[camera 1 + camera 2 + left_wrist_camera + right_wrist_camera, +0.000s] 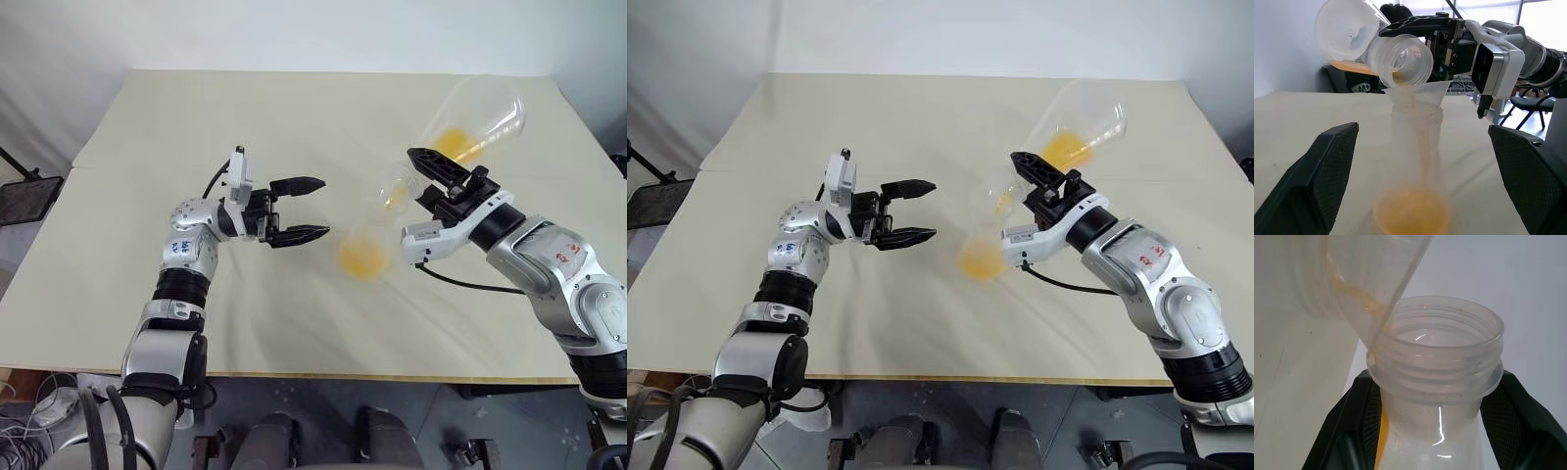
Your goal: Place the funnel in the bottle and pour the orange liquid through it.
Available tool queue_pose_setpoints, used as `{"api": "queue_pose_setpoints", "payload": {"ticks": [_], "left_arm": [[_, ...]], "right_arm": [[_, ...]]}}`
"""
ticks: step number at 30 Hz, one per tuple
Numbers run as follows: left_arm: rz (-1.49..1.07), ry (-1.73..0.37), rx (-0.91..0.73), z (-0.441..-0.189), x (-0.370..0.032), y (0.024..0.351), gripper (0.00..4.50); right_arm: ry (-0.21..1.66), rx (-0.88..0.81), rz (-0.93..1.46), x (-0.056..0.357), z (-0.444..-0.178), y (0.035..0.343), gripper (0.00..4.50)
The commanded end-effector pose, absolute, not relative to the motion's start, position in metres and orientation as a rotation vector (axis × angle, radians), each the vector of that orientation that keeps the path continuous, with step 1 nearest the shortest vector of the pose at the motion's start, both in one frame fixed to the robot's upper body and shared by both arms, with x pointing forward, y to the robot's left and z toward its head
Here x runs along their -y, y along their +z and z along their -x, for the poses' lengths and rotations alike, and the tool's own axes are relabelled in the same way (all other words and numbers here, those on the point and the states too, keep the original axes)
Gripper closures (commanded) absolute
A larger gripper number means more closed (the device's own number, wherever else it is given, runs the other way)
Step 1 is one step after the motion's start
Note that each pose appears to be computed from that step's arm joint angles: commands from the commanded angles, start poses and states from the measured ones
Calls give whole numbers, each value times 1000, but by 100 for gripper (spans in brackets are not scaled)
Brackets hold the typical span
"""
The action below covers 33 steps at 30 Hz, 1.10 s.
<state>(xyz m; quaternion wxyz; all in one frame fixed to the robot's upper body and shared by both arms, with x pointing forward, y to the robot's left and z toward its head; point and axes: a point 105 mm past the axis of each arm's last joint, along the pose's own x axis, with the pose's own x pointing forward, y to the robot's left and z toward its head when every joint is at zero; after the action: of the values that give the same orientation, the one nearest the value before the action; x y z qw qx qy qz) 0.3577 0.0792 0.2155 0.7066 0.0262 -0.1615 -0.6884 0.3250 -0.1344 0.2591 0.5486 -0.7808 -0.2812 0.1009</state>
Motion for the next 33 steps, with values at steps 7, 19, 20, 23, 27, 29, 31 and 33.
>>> {"api": "queue_pose_setpoints", "payload": {"ticks": [7, 19, 20, 23, 27, 29, 31, 33], "left_arm": [[-54, -1536, 413, -354, -81, 226, 0], [-48, -1550, 420, -350, -81, 226, 0], [-36, -1548, 429, -350, -81, 228, 0], [-26, -1548, 436, -350, -80, 230, 0], [-28, -1551, 433, -349, -80, 229, 0], [-26, -1552, 434, -349, -79, 229, 0], [-27, -1553, 432, -349, -79, 228, 0], [-26, -1555, 431, -349, -78, 228, 0]], "right_arm": [[169, 715, 1884, 138, -320, 280, 207], [176, 737, 1897, 133, -319, 282, 207], [177, 737, 1898, 133, -319, 281, 207], [179, 739, 1901, 132, -318, 281, 207], [180, 742, 1905, 132, -317, 281, 207], [180, 742, 1907, 132, -317, 281, 207], [178, 744, 1910, 132, -317, 282, 207], [178, 745, 1912, 132, -316, 282, 207]]}}
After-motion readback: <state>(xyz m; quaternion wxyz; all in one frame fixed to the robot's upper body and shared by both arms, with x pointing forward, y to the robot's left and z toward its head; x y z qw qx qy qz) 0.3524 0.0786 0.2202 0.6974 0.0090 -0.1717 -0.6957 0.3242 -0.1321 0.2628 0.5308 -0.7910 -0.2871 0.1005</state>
